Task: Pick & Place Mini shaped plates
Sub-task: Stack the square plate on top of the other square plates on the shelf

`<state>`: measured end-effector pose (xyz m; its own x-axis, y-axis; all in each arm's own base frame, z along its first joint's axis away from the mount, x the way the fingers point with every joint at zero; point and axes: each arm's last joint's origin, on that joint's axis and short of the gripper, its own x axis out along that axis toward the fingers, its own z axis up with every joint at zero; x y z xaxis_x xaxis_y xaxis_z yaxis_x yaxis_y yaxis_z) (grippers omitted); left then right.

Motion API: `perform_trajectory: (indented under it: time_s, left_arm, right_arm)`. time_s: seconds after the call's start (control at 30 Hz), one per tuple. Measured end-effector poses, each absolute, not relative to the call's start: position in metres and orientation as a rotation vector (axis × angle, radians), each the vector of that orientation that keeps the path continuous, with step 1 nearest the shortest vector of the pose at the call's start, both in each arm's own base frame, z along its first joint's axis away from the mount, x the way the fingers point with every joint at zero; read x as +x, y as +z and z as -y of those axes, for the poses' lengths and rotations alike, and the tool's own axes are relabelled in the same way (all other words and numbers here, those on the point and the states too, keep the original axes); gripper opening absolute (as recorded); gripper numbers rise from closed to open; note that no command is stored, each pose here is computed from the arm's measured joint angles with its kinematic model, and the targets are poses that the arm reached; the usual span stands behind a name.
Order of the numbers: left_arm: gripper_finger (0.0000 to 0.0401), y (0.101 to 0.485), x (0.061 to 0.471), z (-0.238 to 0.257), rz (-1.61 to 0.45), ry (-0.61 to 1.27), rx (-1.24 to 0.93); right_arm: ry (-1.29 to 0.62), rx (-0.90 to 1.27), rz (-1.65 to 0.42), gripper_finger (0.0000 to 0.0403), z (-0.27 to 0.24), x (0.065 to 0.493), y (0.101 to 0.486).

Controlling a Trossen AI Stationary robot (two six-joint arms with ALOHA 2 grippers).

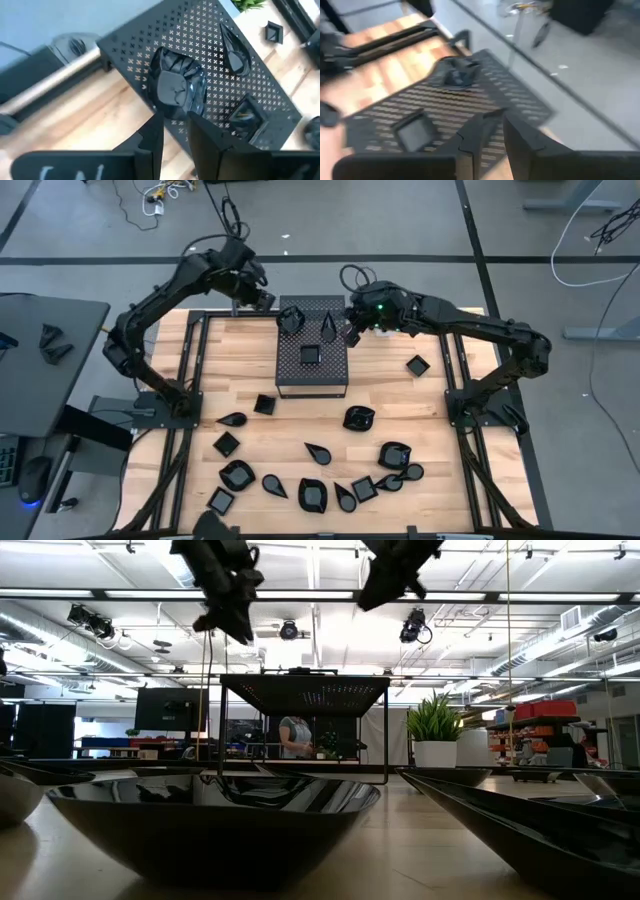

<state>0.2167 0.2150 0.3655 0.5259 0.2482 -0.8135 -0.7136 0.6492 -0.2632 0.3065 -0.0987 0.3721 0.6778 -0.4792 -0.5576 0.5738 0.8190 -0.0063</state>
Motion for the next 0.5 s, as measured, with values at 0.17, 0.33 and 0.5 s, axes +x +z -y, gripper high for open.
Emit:
perform_trajectory:
  time_s: [0.17,0.33,0.5]
  left_arm:
    - [0.0087,0.379,0.195,-0.197,-0.908,0.702,-0.530]
    - [0.0087,0.386,0.176,-0.170,-1.005,0.678,-0.466]
    - [0.0087,0.372,0.160,-0.131,-1.010,0.521,-0.435]
  right_arm:
    - [-0.458,0.284,-0.569,0.0080,0.096,0.315,0.335]
    - [-0.349,0.443,-0.642,0.0080,0.091,0.313,0.306]
    - [-0.327,0.523,-0.672,0.0080,0.089,0.311,0.295]
